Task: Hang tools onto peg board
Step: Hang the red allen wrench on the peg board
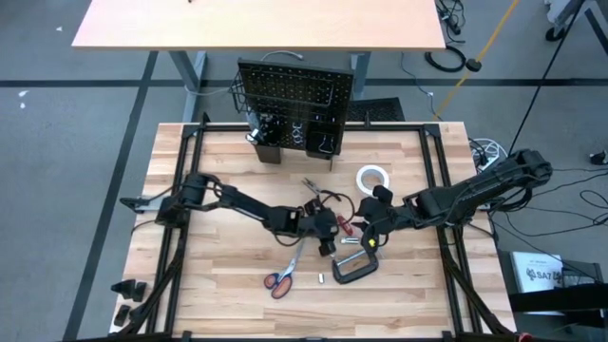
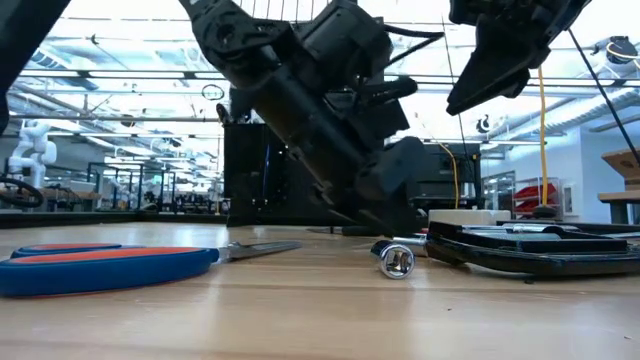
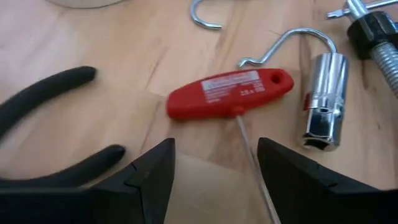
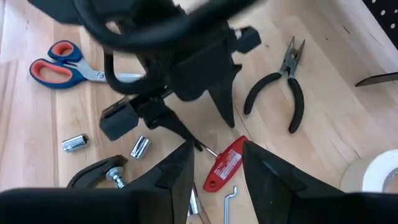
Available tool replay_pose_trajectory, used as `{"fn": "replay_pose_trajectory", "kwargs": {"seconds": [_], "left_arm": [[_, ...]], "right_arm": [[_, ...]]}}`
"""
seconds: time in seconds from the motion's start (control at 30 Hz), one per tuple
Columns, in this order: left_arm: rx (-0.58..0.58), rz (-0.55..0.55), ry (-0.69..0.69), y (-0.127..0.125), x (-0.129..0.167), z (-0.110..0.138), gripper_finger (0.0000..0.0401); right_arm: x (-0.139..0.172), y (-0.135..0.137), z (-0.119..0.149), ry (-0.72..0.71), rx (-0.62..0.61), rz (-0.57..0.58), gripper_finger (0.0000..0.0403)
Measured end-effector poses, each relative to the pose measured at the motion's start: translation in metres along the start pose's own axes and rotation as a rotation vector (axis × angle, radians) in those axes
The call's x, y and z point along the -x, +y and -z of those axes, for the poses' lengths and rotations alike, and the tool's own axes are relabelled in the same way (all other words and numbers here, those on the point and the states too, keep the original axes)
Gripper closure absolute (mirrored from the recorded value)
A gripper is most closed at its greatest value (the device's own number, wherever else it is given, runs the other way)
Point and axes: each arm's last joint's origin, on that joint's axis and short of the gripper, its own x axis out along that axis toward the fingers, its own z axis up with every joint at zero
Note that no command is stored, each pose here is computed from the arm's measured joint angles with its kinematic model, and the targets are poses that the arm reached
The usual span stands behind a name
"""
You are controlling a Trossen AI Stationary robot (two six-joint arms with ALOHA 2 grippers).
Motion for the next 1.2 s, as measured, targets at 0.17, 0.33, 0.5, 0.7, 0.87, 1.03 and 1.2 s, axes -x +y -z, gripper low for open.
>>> {"fn": "replay_pose_trajectory", "kwargs": {"seconds": [0.17,0.33,0.5,0.7,0.87,1.03,1.2], "left_arm": [[-0.003,0.042,0.0,0.0,-0.01,0.003,0.0173],[-0.031,0.002,0.006,0.001,-0.013,0.007,0.0197],[-0.062,0.009,0.01,0.001,-0.014,0.008,0.0277],[-0.093,0.01,0.01,0.002,-0.014,0.008,0.0386],[-0.172,-0.033,-0.011,-0.005,-0.005,0.006,0.0397],[-0.231,-0.075,-0.062,-0.018,0.021,-0.007,0.0399],[-0.316,-0.174,-0.186,-0.037,0.061,-0.022,0.04]], "right_arm": [[0.0,-0.001,-0.001,-0.017,0.008,0.023,0.0273],[0.0,-0.001,-0.001,-0.025,0.01,0.038,0.0273],[0.0,-0.001,-0.001,-0.025,0.012,0.037,0.0273],[0.0,-0.001,-0.001,-0.023,0.011,0.036,0.0273],[0.0,-0.001,-0.001,-0.022,0.012,0.036,0.0273],[0.004,0.0,-0.002,-0.041,0.034,0.03,0.0273],[0.021,0.007,-0.001,-0.145,0.098,0.064,0.0273]]}}
